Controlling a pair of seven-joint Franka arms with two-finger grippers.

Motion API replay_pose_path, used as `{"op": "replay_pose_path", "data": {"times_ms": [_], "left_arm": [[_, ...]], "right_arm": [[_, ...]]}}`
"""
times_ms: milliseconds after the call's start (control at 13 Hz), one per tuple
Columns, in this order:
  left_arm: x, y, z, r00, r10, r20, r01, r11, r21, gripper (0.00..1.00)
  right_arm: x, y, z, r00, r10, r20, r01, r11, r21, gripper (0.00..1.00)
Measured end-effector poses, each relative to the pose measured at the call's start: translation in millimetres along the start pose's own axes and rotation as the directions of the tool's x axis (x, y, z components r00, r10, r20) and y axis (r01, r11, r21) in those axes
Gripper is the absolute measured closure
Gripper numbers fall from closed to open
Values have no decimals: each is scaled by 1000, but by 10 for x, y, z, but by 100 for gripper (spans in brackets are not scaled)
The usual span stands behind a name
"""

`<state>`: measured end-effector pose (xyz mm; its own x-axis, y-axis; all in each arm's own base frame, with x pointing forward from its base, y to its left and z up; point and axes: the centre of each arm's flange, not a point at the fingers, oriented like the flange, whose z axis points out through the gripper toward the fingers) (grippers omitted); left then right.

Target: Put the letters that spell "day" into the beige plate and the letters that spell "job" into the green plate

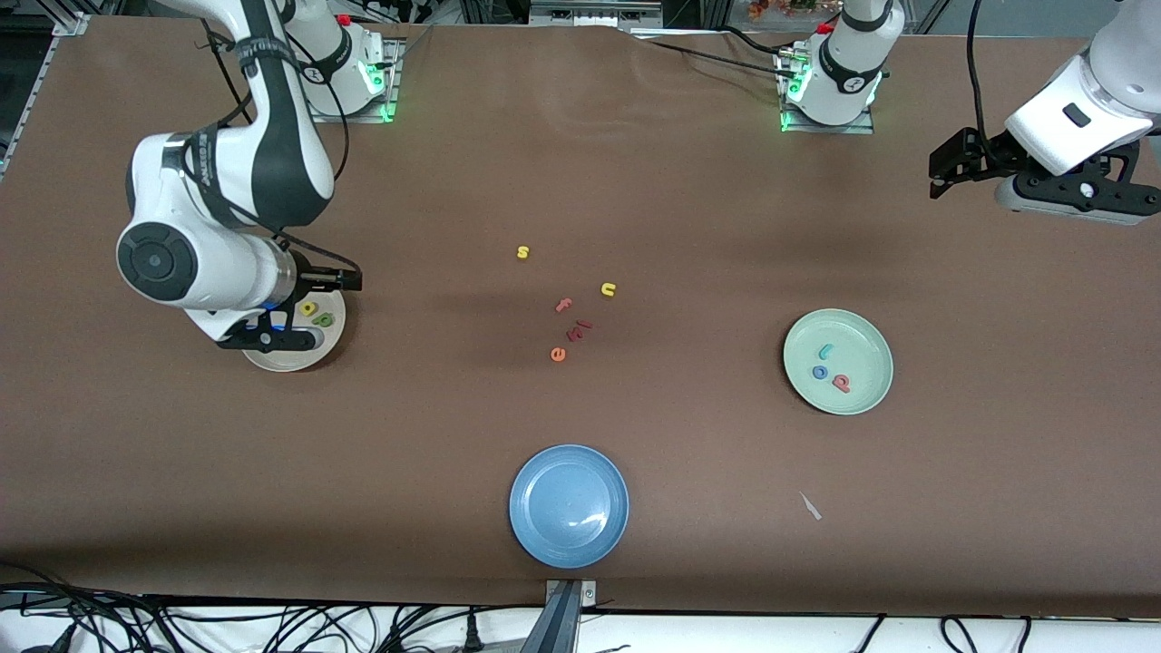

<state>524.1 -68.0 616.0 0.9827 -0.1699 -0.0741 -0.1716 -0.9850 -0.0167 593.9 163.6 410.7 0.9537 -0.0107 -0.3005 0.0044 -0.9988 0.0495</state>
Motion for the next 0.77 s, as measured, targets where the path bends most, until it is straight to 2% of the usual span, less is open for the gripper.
{"op": "replay_pose_path", "data": {"times_ms": [153, 537, 767], "left_arm": [[1, 44, -19, 1000, 8, -4, -8, 1000, 1, 0], [3, 78, -25, 1000, 14, -6, -14, 1000, 2, 0], [2, 65, -26, 1000, 12, -6, -12, 1000, 2, 0]], "right_arm": [[-186, -59, -262, 998, -51, -36, 50, 998, -31, 0], [-603, 617, -928, 995, -45, -84, 47, 999, 18, 0], [-724, 1037, -1106, 991, -83, -104, 84, 996, 2, 0]]}}
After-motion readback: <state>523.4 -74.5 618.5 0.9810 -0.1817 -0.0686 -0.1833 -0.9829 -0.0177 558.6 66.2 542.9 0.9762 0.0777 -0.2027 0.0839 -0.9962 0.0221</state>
